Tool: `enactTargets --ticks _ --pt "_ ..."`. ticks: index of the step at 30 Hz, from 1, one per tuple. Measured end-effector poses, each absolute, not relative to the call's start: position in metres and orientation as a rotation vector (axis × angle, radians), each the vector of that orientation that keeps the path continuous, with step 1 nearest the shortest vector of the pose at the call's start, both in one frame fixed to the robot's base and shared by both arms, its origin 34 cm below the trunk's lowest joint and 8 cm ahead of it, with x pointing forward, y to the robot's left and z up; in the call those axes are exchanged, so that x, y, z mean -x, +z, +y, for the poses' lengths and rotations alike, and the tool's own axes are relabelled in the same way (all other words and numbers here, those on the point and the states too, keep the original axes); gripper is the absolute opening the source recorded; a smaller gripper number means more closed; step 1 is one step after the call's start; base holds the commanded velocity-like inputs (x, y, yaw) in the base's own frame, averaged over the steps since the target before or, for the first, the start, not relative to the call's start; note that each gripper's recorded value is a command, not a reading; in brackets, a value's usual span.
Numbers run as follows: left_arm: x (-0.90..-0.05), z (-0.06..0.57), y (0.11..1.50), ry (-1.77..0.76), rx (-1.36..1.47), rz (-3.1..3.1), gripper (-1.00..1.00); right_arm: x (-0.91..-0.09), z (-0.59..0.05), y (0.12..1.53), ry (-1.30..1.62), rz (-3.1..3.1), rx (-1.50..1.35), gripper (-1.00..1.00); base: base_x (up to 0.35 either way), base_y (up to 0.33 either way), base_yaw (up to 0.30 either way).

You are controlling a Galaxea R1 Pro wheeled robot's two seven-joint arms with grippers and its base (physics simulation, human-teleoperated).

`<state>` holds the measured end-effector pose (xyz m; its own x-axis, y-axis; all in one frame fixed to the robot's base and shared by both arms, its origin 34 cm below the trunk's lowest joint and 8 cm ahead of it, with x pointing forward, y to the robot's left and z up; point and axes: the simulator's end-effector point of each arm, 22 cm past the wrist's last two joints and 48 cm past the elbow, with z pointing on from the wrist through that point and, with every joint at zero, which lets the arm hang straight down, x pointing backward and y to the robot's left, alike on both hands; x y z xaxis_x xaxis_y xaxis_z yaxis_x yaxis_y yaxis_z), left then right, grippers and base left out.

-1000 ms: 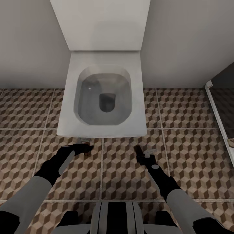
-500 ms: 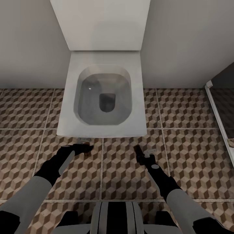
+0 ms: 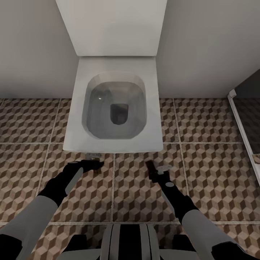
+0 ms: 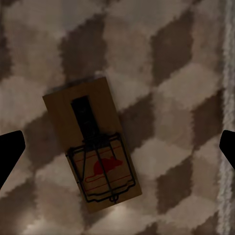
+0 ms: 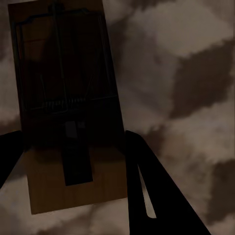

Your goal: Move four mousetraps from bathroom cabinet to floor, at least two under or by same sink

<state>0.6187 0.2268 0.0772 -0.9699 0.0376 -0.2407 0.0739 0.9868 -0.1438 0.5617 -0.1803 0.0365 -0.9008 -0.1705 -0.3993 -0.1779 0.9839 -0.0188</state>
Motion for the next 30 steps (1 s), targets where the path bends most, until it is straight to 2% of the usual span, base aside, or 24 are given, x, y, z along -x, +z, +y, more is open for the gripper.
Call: enactTargets --ticks 30 --pt "-0.618 0.226 0.077 -0.224 -0.082 2.894 1.00 -0.576 -0.143 0.048 0.094 2.685 0.222 -1.00 0.000 0.000 0.000"
